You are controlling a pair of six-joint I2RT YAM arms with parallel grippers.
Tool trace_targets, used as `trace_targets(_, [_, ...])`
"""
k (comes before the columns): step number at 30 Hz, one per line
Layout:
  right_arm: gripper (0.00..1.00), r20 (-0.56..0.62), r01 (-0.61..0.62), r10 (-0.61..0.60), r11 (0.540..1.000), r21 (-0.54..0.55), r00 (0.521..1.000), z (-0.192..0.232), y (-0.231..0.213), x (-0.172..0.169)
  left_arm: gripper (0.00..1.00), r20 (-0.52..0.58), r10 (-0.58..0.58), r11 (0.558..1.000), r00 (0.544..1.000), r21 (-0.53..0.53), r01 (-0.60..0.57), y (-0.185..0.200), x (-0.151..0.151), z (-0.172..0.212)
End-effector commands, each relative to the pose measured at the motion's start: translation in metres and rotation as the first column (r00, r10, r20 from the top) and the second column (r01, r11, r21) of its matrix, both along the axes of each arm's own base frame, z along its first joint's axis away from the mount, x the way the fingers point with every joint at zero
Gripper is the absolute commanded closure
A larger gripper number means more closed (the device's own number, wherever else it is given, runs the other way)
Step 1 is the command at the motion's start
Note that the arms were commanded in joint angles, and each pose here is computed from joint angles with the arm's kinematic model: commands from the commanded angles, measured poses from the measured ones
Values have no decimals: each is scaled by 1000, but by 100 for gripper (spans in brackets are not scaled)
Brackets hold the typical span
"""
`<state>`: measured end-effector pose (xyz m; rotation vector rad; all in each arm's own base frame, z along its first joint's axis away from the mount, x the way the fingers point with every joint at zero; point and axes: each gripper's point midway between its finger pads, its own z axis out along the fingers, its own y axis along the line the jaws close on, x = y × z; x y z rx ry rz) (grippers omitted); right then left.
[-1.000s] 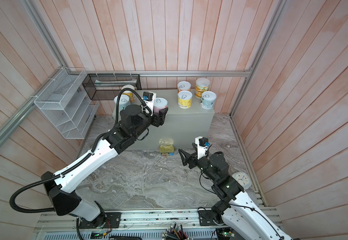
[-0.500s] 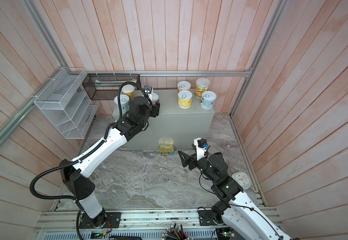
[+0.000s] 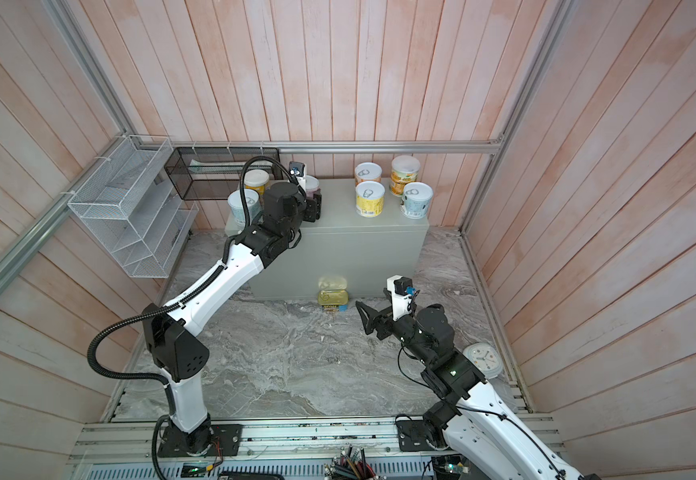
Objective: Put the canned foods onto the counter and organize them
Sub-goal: 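Set the pink can down on the cabinet top and open the left gripper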
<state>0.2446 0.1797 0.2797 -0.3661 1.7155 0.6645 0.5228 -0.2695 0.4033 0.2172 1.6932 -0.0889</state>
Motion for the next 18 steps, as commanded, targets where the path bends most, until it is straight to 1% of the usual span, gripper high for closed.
trace_targets(1, [10,11,23,-22,1000,-14,1000,-1,-4,3,34,0,-22,999,1000,-27,22,-6,10,-2])
trace_targets(8, [9,9,39,-39,999,-25,999,-5,-6,5,34,-17,-66,997,998,-32,66,-17,13,-14])
trace_targets(12, [9,-1,39,-39,999,-38,999,-11,-5,8,33,-33,-104,995,994,-17,103,-25,14,-25])
trace_targets(15, [9,-9,42,-42,999,-33,999,-14,-5,9,28,-50,-105,994,993,-13,105,-26,14,-29])
trace_targets(18, [9,-14,44,-44,999,-28,999,-18,-5,9,21,-56,-106,994,993,-12,105,-25,13,-30])
